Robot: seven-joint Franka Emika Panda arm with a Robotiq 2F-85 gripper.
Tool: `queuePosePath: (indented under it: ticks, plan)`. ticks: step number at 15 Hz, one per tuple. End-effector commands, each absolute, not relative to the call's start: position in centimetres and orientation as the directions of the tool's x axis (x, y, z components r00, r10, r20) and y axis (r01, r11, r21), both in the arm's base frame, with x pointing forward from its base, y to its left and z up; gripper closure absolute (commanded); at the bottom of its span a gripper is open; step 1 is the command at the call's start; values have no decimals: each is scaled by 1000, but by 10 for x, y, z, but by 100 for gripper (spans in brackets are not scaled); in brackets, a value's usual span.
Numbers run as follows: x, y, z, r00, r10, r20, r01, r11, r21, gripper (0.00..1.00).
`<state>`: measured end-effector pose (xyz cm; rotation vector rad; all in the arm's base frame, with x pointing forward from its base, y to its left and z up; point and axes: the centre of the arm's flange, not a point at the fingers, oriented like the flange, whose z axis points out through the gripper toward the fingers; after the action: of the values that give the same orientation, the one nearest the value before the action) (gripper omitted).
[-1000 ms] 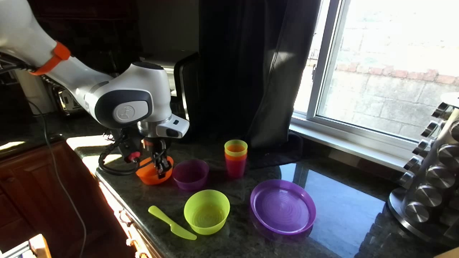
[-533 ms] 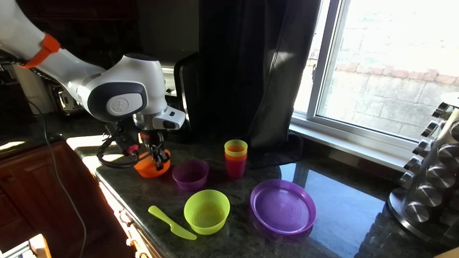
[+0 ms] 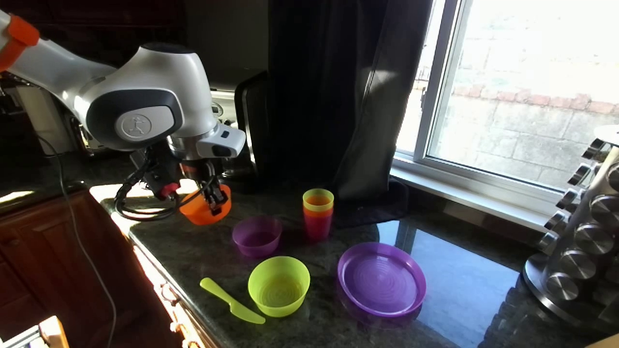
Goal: Stack the plastic bowls together
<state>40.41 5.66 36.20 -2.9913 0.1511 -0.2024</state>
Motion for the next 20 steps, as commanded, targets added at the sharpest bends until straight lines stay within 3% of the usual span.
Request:
queuePosePath:
  ticks: [1,9,20]
  plan:
    - [391,26,377,976,-172,134,-147,-973,-179,99]
    - [402,-36,373,935,-336,116,-304,-924,-231,99]
    - [421,-53,338,908,-415,58,-386,-883,-267,99]
